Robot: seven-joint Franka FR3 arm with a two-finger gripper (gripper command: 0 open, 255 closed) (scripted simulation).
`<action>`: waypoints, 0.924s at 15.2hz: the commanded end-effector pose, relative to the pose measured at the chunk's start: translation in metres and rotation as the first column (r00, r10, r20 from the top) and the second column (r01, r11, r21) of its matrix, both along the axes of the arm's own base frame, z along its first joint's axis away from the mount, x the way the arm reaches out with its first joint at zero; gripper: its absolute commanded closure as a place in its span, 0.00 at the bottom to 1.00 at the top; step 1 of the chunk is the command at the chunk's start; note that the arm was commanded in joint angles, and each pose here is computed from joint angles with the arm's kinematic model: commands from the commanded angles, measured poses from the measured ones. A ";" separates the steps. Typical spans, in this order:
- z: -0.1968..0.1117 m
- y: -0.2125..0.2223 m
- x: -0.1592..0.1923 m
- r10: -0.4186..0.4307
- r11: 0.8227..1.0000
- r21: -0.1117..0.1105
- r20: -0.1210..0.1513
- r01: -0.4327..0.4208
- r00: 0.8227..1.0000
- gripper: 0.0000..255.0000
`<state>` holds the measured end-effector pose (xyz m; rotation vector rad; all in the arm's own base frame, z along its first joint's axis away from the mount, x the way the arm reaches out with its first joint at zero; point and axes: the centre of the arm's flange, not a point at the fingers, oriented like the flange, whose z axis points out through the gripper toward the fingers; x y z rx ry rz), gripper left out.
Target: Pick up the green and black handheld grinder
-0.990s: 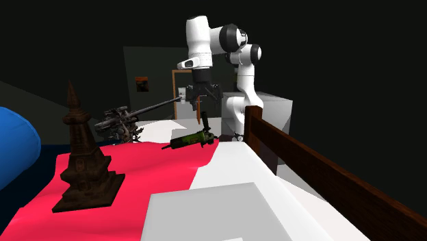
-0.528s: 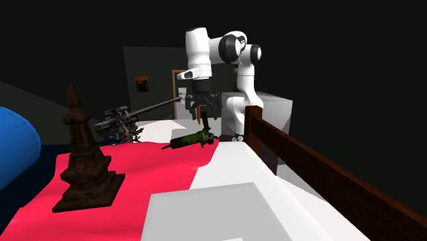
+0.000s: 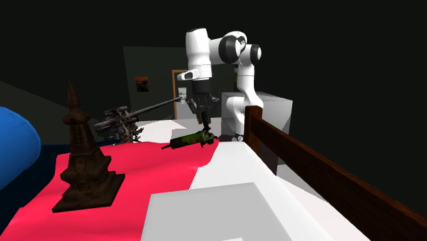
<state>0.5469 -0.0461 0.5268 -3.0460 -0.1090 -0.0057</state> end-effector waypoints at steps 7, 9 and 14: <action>0.020 0.000 0.000 0.000 1.000 0.000 0.000 0.000 1.000 1.00; 0.031 0.000 0.000 0.000 1.000 0.000 0.000 0.000 1.000 1.00; 0.057 0.000 0.000 0.000 1.000 0.000 0.000 0.000 1.000 1.00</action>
